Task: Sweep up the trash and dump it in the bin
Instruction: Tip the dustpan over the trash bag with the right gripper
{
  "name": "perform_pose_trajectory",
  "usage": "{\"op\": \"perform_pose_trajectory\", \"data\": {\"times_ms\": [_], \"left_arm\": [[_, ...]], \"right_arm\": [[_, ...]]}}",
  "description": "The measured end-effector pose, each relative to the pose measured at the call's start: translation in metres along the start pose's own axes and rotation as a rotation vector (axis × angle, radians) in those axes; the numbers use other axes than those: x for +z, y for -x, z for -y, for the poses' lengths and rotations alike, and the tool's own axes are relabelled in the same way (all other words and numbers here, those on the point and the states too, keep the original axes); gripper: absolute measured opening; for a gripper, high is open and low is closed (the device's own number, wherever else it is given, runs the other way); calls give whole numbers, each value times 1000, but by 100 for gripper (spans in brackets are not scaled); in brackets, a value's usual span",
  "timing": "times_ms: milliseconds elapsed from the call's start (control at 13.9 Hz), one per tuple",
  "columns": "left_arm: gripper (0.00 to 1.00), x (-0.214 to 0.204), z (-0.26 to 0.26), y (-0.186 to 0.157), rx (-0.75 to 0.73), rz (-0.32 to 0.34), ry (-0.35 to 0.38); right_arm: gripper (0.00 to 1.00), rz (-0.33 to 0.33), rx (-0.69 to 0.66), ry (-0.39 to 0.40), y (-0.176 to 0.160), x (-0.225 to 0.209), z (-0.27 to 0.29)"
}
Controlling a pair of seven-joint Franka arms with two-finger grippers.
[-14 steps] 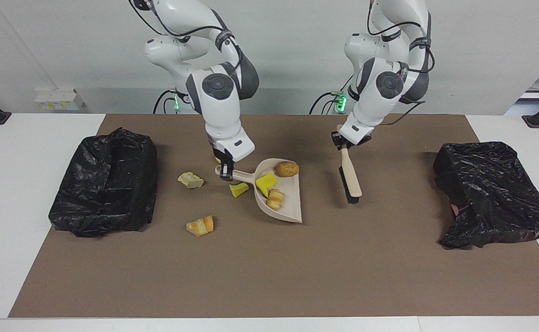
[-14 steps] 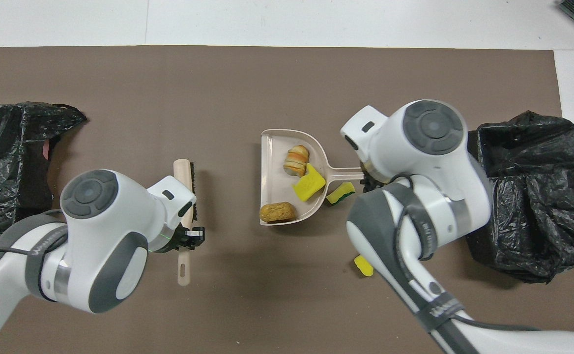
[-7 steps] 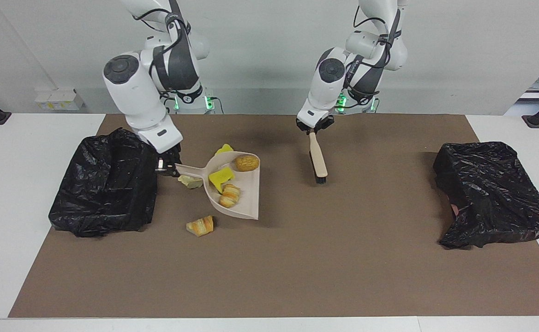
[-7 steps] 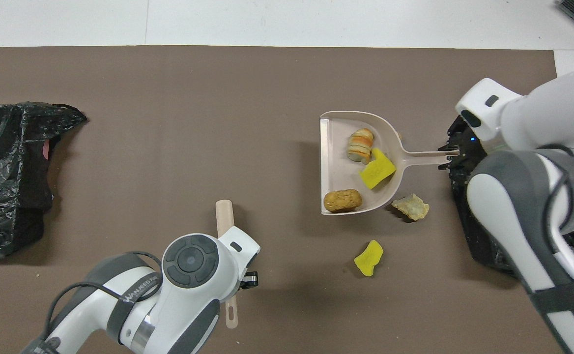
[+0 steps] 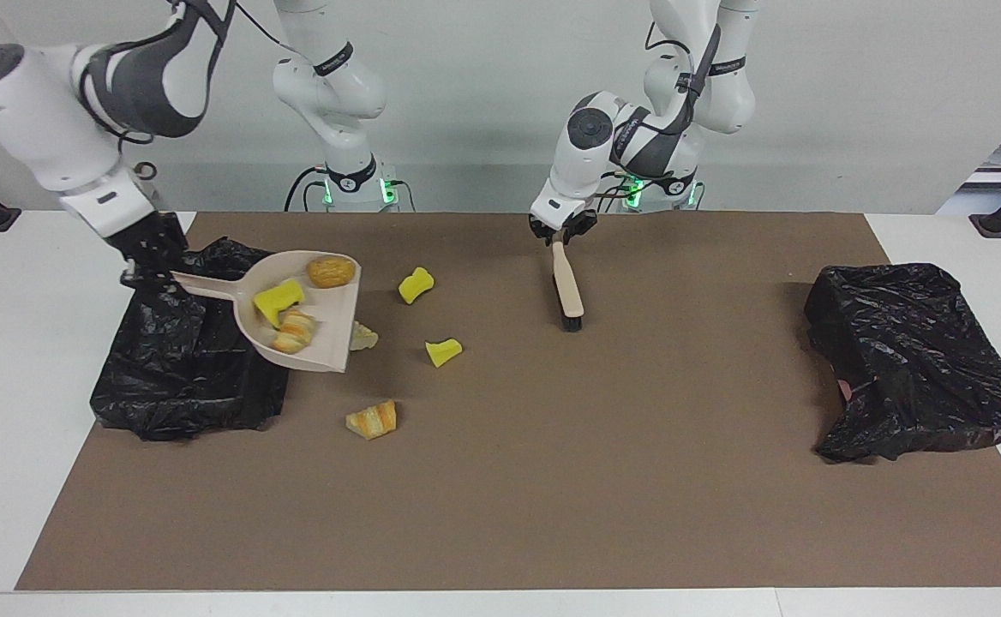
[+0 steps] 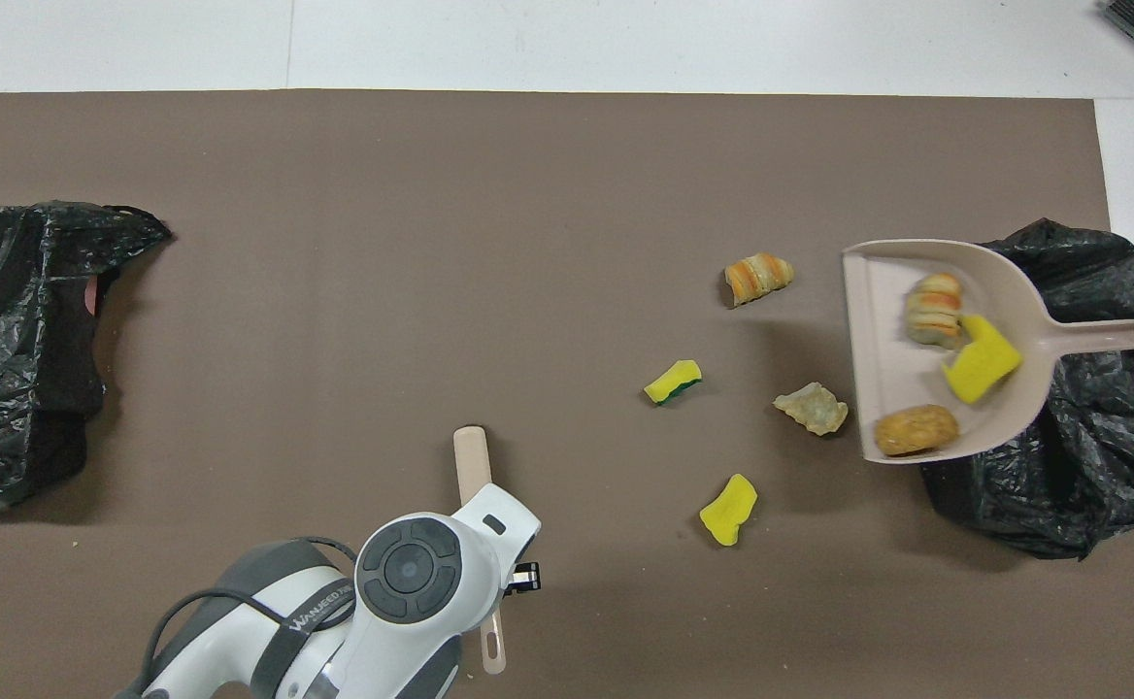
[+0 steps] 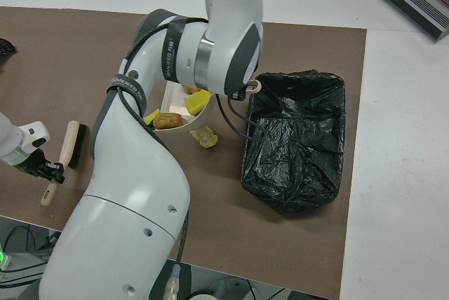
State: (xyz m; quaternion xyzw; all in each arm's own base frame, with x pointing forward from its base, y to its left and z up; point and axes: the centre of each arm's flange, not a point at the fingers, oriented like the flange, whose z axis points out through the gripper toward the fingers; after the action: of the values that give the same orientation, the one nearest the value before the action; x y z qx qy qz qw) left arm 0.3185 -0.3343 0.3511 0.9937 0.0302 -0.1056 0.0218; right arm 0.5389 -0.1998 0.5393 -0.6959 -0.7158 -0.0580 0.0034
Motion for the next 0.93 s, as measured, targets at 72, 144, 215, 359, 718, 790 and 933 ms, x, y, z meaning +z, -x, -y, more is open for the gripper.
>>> {"op": "perform_pose_trajectory", "data": {"times_ms": [72,144,215,359,718,790,933], "left_arm": [[67,-13,4,-10,-21,0,11],[80,-29,12,-22,-38,1,23],[90,-46,22,-37,-47,-4,39],[100,-79,47,-67,-57,-38,82],[100,-177,118,-127,-30,-124,115],[100,-195,131,-135,-10,-142,117],[100,-220,155,-150,26,-162,100]], "right_arm": [[33,10,-16,17,34,-10,13],[33,20,-21,29,61,-18,26],[33,29,-28,37,81,-24,36],[33,63,-46,41,104,-32,49],[33,218,-68,-16,103,-31,43],[33,257,-52,-40,96,-29,38],[33,333,-26,-76,72,-22,25]]}}
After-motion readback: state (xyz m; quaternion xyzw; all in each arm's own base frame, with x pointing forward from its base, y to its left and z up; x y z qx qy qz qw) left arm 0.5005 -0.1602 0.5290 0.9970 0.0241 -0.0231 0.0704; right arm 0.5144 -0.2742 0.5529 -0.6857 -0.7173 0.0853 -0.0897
